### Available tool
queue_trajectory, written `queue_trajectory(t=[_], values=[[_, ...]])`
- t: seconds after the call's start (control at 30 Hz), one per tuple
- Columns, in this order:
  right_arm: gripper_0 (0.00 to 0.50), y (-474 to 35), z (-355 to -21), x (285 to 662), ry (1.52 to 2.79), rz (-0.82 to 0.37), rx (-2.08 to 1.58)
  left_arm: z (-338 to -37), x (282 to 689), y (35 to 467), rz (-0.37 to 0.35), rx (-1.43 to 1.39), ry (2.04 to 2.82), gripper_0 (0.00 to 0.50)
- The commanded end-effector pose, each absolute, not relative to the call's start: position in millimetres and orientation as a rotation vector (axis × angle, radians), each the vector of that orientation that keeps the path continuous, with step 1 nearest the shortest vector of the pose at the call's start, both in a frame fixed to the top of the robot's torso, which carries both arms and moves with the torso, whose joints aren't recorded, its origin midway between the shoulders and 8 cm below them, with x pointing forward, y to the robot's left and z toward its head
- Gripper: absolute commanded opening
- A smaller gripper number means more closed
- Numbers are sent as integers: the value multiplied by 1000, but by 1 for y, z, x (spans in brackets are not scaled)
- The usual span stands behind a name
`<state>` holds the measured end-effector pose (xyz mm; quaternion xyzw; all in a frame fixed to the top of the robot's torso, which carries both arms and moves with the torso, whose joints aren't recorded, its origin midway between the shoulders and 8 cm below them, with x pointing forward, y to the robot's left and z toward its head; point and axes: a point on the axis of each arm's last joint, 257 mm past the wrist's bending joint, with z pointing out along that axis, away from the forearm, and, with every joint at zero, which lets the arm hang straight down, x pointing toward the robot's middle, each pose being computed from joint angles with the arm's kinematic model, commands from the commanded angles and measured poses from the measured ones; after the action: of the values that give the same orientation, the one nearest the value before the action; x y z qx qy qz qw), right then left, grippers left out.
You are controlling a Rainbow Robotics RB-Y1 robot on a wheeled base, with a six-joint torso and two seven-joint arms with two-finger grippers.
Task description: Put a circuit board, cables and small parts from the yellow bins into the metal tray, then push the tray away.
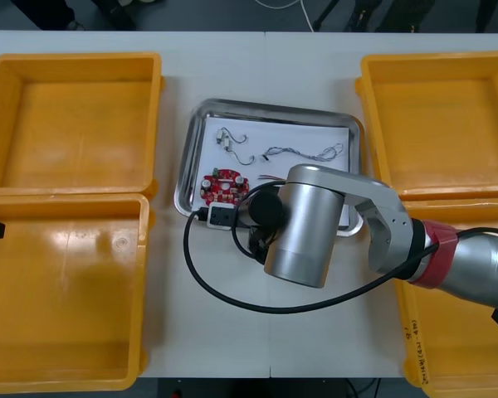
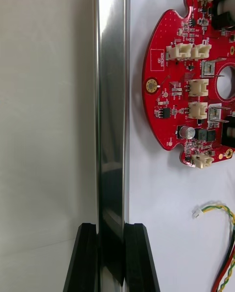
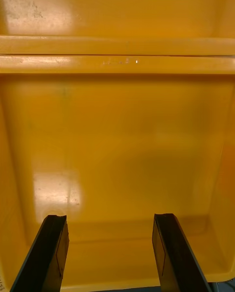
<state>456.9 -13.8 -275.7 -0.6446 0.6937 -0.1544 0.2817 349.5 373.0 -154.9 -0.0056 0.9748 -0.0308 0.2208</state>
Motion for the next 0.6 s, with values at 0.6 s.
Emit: queue_trajectory(t=[0.6], values=[[0, 25, -219, 511, 1714, -399, -1635, -142, 345, 386, 14, 106, 2679, 500]])
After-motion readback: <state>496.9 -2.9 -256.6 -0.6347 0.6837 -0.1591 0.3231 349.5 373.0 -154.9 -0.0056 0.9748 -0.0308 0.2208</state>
